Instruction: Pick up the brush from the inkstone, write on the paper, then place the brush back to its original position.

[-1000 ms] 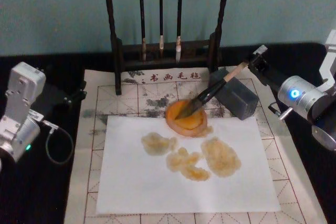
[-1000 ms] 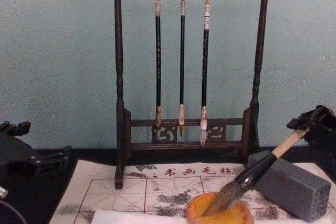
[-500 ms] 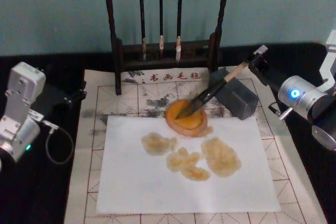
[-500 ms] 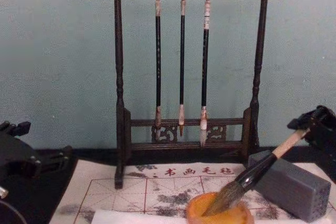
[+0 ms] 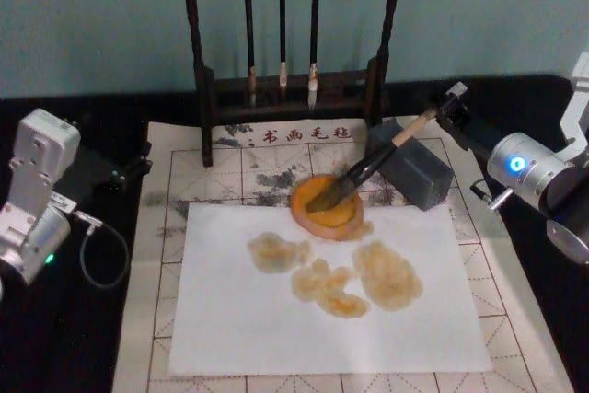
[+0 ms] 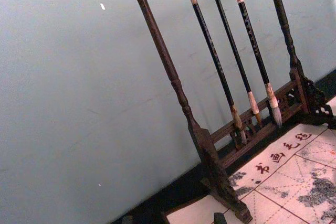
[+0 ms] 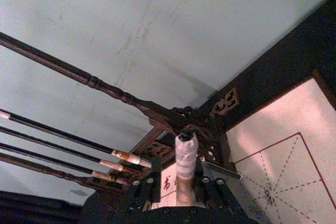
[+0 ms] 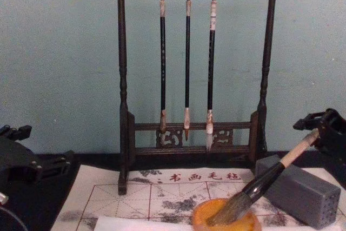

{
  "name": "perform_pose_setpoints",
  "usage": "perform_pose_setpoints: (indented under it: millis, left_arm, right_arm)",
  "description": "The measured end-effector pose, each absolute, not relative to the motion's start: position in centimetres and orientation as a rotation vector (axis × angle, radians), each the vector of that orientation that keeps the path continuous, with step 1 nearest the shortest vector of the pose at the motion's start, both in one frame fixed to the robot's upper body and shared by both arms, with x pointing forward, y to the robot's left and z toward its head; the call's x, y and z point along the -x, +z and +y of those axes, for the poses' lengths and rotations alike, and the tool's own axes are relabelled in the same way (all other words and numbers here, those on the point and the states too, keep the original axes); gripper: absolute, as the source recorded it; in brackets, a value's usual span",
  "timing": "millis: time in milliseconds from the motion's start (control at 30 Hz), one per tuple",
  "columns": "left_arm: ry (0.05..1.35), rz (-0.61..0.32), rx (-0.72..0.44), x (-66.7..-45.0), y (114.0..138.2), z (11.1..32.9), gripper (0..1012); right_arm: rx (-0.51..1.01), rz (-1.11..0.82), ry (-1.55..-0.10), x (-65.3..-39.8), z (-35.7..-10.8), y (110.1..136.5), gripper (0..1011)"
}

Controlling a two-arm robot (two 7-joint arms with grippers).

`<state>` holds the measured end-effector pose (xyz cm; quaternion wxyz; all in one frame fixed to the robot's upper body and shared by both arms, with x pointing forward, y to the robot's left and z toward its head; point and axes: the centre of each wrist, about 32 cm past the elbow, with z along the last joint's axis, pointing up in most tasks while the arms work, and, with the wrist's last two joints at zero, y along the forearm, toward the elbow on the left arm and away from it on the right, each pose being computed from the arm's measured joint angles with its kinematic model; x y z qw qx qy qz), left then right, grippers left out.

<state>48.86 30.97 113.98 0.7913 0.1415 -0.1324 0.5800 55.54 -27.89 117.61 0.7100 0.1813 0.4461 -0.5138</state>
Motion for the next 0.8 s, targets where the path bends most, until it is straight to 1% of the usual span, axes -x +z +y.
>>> perform_pose_setpoints:
  millis: [33,100,133,167,200,267,300,367,433,533,700,767,800]
  left_arm:
    - [1.248,-0.285,-0.304,-48.86,113.98,30.97,1001]
    - [1.248,-0.285,-0.305,-48.86,113.98,30.97,1001]
    - [1.248,-0.285,-0.304,-48.86,113.98,30.97,1001]
    - [1.248,-0.285,-0.305,-48.86,113.98,30.97,1001]
    - [1.248,-0.285,-0.304,-48.86,113.98,30.97,1001]
    - [1.248,-0.285,-0.304,-48.86,113.98,30.97,1001]
    - [1.248,-0.285,-0.304,-48.86,113.98,30.97,1001]
    - [1.248,-0.285,-0.304,-48.86,113.98,30.97,1001]
    - [1.248,-0.285,-0.304,-48.86,113.98,30.97,1001]
    - [1.248,-0.285,-0.304,-48.86,113.98,30.97,1001]
    - [1.248,-0.285,-0.304,-48.86,113.98,30.97,1001]
    - [1.248,-0.285,-0.304,-48.86,113.98,30.97,1001]
    - [1.248,-0.285,-0.304,-48.86,113.98,30.97,1001]
  right_arm:
    - [-0.402,0.990,-1.140,-55.54,-27.90,117.61,386]
    - [-0.402,0.990,-1.140,-55.53,-27.90,117.60,426]
    - [-0.402,0.990,-1.140,-55.54,-27.90,117.61,486]
    - [-0.402,0.990,-1.140,-55.53,-27.90,117.61,486]
    - [-0.402,0.989,-1.140,-55.53,-27.90,117.61,544]
    - [-0.402,0.989,-1.140,-55.53,-27.90,117.61,586]
    - [-0.402,0.989,-1.140,-55.53,-27.90,117.61,646]
    - [-0.402,0.989,-1.140,-55.53,-27.90,117.62,687]
    - [-0.402,0.989,-1.140,-55.53,-27.90,117.61,763]
    - [-0.402,0.989,-1.140,-55.53,-27.90,117.62,847]
    - [-0.402,0.989,-1.140,-55.53,-27.90,117.62,964]
    - [-0.402,0.989,-1.140,-55.53,-27.90,117.61,1002]
    - [-0.402,0.989,-1.140,-55.54,-27.90,117.62,1000]
